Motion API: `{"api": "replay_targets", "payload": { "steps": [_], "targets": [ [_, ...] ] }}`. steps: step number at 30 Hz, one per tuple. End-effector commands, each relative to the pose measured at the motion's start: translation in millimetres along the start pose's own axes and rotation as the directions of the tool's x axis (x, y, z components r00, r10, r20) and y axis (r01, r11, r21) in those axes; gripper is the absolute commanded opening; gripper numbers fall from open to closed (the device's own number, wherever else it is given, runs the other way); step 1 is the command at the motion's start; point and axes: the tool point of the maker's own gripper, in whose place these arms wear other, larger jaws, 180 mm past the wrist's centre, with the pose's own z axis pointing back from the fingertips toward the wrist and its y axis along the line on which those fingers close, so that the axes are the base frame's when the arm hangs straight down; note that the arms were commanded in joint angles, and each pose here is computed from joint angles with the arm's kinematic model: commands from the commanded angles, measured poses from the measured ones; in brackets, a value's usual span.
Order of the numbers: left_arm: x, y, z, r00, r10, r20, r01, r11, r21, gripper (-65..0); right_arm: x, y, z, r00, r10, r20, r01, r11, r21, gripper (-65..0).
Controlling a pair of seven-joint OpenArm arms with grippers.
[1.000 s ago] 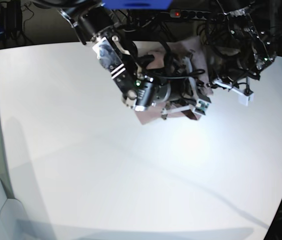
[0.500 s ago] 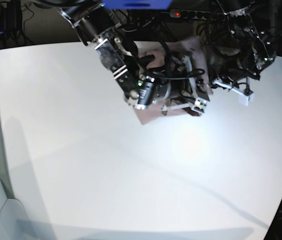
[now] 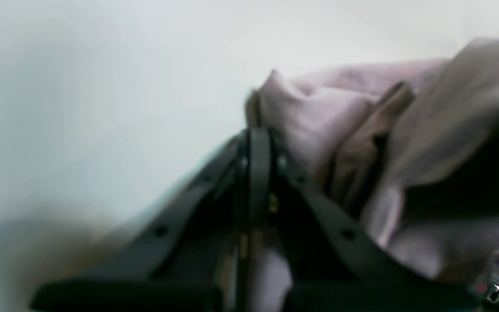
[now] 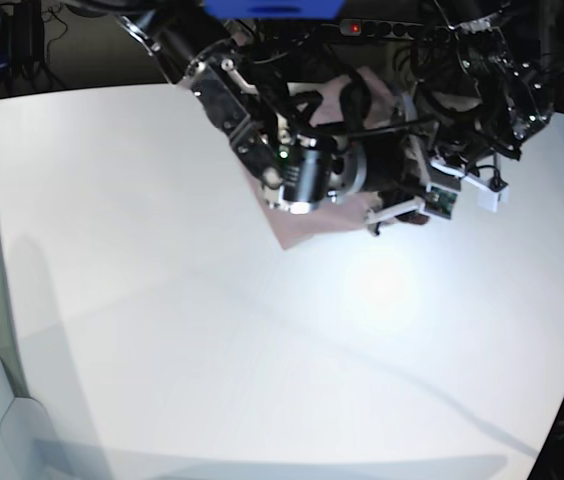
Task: Layout the t-shirt on the table in an organized manner, then fold the t-shirt properly
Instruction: 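Bring the left gripper to the lifted end and grasp it beside the right gripper, then fold the held end over the shirt with both grippers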
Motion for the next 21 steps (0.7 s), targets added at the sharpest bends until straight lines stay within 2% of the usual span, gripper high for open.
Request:
{"api": "replay_targets", "payload": {
  "steps": [1,6,9,17,21],
  "targets": [
    [-12,14,1,0.999,-0.004,-0.051,0.007,0.998,0.066,-64.9,18,1,3,0.998,0.023,0.054,-0.024,1.000,0.007,-34.5],
    [-11,13,3,0.999,-0.008,-0.052,0.011,0.998,0.065,-64.9,13,-4,6,0.999,0.023,0.046,-0.023,1.000,-0.006,-34.5],
    [1,7,12,0.999,-0.042,-0.011,0.043,0.997,0.066,-64.9,5,-19,14,0.999,-0.002,0.040,0.004,0.999,-0.044,-34.5],
    [28,17,41,0.989,-0.145,0.036,0.139,0.982,0.130,-64.9,-15,-59,39,0.998,-0.063,0.030,0.067,0.987,-0.149,-34.4],
    [38,30,54,0.982,-0.189,0.013,0.184,0.967,0.175,-64.9,-26,-63,43,0.998,-0.070,0.009,0.071,0.984,-0.162,-34.4]
  ]
}}
